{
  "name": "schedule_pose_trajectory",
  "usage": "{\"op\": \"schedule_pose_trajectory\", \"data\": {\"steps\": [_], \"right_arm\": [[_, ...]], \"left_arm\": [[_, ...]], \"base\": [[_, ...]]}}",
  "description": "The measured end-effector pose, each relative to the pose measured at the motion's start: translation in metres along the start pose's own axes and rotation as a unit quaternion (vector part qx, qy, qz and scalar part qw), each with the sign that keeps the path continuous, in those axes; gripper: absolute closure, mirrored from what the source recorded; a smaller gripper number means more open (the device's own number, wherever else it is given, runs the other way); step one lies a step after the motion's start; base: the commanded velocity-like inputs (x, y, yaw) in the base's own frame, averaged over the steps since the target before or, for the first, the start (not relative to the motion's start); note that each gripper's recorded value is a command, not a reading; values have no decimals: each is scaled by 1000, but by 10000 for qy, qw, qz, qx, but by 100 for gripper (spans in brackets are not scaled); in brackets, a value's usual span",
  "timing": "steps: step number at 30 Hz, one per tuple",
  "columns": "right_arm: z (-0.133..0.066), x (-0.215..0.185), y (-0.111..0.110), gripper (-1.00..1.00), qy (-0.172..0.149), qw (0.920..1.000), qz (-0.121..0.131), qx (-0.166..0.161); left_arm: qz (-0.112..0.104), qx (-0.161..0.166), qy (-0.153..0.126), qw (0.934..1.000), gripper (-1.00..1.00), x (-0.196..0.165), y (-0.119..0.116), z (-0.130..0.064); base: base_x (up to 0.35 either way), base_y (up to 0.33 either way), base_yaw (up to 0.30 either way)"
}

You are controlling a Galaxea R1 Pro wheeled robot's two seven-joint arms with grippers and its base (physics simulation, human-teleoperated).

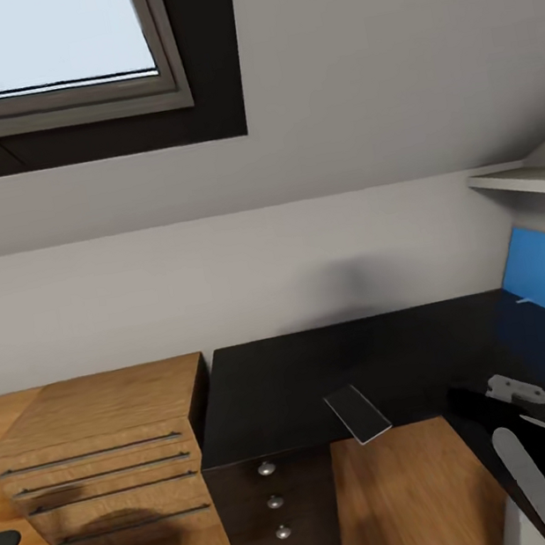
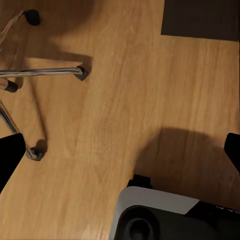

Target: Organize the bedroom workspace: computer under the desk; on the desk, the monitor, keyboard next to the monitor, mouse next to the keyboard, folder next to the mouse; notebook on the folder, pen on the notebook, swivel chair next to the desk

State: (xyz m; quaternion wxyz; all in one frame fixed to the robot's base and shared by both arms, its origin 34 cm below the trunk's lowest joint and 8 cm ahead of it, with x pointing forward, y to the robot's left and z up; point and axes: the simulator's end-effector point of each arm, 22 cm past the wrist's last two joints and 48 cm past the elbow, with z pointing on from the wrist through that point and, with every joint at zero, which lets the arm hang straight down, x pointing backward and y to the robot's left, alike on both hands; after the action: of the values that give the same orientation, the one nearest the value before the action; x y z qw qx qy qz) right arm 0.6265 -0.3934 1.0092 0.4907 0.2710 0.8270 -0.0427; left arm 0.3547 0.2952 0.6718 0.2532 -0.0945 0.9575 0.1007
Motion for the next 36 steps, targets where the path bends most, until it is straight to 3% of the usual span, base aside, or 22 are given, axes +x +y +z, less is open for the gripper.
{"op": "schedule_pose_trajectory", "data": {"steps": [3,5,8,19,23,28,31,33,36], "right_arm": [[4,3,-12,100,44,9999,27,122],[10,2,-38,100,66,9992,199,354],[11,3,-41,100,82,9990,217,384],[12,3,-45,100,85,9988,227,419],[12,4,-43,100,93,9989,197,413],[14,24,-22,100,231,9993,-122,269],[38,57,-35,100,417,9968,-357,587],[64,48,-37,100,303,9950,-463,836],[81,44,-36,100,290,9933,-538,986]], "left_arm": [[33,10,-11,10000,-100,-1,-1,0],[120,23,-27,9999,-100,-1,-3,-1],[125,17,-36,9999,-100,-2,-3,0],[110,14,-47,9999,-100,-3,-3,-1],[79,13,-176,9998,-100,-9,-3,-1],[9,16,-444,9990,-100,-20,-3,-1],[-1,17,-491,9988,-100,-23,-3,-2],[-4,15,-482,9988,-100,-22,-3,-2],[-4,15,-477,9989,-100,-21,-3,-2]], "base": [[0,0,-278],[0,0,-288],[0,0,-294],[0,0,-298],[0,0,-290],[0,0,-100],[0,0,-6],[0,0,-1],[0,0,0]]}}
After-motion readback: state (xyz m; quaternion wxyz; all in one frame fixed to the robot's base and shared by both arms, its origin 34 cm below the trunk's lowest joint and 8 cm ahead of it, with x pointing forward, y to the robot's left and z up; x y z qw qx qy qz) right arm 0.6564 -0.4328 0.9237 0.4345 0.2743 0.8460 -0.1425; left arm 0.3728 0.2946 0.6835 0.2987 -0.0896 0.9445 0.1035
